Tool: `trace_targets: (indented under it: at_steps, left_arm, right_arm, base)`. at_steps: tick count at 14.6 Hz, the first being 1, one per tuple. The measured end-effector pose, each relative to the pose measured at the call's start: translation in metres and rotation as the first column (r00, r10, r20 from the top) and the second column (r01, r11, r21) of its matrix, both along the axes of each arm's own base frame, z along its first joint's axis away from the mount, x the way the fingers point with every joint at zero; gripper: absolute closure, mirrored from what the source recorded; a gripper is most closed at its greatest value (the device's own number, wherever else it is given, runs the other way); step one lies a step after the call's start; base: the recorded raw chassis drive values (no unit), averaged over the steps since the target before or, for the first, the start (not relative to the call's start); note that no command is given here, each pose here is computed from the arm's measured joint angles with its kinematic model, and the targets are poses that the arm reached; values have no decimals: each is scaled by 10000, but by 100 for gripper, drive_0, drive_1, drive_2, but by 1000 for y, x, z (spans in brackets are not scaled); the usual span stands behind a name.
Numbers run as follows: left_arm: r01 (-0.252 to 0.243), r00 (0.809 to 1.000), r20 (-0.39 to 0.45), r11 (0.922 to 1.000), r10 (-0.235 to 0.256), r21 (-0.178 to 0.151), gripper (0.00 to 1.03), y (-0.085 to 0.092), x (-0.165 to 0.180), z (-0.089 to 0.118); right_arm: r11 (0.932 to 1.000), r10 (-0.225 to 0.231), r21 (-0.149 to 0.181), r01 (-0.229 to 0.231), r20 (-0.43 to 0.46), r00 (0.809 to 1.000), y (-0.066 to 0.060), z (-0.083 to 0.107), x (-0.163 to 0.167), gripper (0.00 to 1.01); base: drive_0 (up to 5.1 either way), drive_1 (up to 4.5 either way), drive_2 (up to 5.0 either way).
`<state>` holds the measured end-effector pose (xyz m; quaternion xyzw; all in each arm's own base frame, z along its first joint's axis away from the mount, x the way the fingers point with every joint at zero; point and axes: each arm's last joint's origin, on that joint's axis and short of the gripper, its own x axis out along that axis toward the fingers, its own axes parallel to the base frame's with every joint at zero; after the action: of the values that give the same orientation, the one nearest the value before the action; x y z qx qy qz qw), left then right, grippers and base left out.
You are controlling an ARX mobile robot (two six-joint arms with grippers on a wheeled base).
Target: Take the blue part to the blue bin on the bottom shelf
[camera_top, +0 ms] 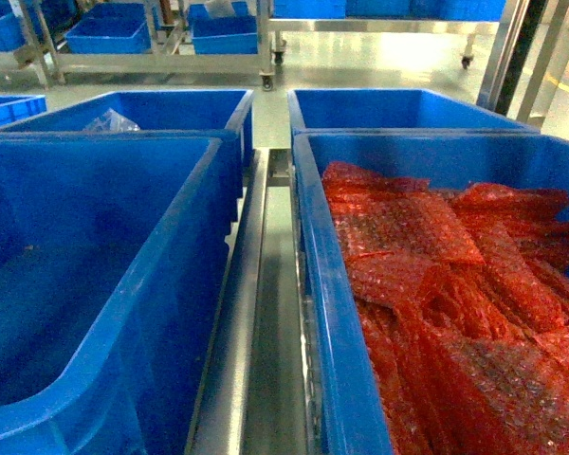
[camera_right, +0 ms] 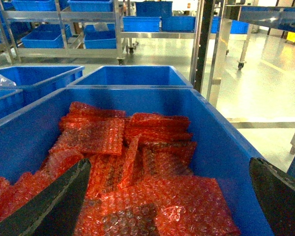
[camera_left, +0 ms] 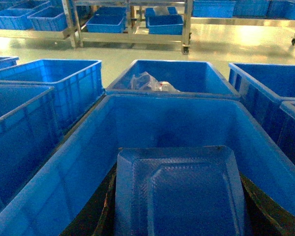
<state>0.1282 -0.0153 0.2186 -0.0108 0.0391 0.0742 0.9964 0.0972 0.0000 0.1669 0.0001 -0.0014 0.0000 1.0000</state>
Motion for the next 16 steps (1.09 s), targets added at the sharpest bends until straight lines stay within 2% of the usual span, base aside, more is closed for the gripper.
trace_targets:
  at_steps: [16]
  left_arm:
    - [0,10000,0,10000,0,0,59,0,0,0]
  right_arm:
    - [10000,-4,0,4,-4,10000,0,0,0,3]
  base:
    - [0,0,0]
